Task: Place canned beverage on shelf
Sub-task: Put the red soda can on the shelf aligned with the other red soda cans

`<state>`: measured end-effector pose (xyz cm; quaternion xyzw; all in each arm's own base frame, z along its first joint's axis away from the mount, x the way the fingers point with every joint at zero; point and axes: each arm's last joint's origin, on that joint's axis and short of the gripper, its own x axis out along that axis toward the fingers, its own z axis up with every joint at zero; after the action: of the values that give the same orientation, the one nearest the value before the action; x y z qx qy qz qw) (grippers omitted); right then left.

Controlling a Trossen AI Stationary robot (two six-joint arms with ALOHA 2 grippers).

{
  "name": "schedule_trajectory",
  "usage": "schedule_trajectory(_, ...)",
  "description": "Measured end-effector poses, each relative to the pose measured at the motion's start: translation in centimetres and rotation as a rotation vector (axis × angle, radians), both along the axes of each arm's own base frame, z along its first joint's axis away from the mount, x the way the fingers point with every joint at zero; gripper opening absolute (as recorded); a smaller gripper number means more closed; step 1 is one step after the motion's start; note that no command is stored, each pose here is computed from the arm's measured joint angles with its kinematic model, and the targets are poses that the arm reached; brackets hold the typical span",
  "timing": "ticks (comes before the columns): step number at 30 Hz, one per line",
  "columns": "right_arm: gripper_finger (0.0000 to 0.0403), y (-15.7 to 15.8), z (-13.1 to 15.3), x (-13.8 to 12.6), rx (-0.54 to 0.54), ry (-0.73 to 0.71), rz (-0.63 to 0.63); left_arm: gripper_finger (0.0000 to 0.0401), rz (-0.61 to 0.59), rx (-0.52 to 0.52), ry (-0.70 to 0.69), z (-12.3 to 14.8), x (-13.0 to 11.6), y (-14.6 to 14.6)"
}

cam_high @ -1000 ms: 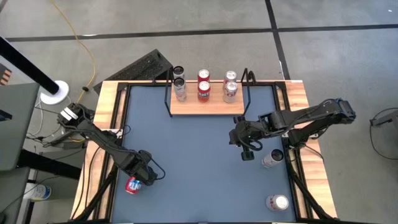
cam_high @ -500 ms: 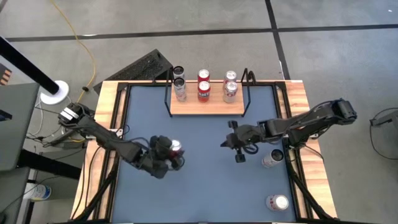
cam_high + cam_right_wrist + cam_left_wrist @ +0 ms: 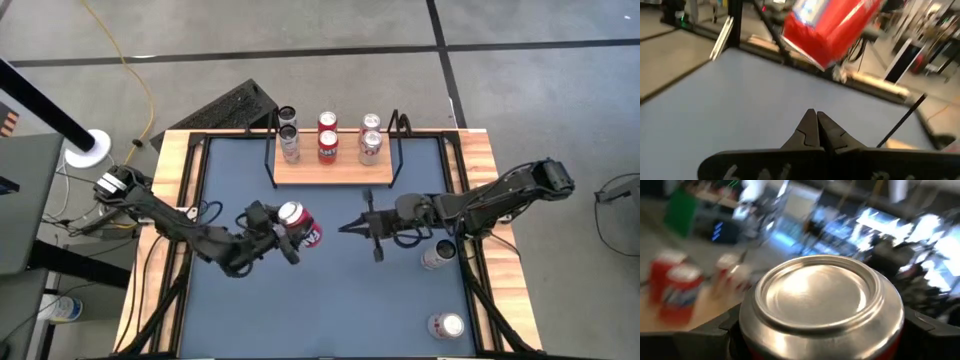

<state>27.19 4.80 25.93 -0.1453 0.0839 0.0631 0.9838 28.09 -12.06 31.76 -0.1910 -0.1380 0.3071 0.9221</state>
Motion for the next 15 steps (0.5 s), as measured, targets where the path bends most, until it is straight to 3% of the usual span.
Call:
schedule_trajectory(4, 0.0000, 0.0, 1.1, 0.2, -0.039, -0.090, -0.002, 0.0293, -0.018, 0.079, -0.110, 2.0, -0.8, 0.2)
schedule_trajectory(8, 0.0012, -0.2, 2.4, 0.5, -0.065, -0.121, -0.106, 0.0293, 0.015, 0.096, -0.131, 2.5, -1.2, 0.5)
schedule_trajectory(15, 0.0122, -0.3, 3.2, 0.8, -0.158, -0.041, -0.159, 0.0293, 0.071, 0.069, -0.173, 2.9, -1.1, 1.6)
